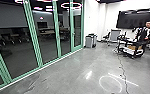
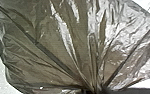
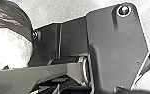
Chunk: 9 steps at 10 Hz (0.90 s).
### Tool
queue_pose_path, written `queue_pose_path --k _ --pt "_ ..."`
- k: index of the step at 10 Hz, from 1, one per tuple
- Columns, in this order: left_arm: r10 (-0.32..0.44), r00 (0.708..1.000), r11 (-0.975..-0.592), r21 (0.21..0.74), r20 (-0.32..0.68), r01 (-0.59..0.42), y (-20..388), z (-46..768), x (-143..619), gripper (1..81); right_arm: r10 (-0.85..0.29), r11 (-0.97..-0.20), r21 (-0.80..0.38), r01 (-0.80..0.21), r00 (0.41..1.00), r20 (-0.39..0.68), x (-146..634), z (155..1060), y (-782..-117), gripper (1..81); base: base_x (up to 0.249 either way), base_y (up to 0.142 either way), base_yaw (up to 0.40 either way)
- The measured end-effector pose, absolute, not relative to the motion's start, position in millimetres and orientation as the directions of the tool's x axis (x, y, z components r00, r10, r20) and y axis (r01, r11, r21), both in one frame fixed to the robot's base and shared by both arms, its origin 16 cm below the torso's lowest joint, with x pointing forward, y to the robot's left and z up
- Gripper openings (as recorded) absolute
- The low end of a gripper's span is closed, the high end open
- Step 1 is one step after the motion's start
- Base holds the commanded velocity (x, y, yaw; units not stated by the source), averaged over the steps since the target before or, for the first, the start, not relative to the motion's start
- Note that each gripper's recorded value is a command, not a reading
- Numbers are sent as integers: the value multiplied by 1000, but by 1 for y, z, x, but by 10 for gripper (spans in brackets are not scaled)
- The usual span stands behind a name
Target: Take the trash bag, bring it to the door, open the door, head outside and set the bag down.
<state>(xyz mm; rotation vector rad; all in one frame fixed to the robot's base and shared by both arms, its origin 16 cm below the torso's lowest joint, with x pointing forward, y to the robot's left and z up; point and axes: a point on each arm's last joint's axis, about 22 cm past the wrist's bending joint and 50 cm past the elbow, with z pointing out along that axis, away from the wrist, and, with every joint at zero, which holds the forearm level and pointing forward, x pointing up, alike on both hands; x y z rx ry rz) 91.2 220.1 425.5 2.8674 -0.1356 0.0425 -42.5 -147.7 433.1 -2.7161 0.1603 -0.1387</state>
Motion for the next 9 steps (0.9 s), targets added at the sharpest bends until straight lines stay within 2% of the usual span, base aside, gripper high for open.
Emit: queue_pose_path --k 9 --pt "-88 995 -959 265 44 -97 220 425 92 10 -133 -908 -410 -92 988 73 -42 433 -148 811 0 0 0"
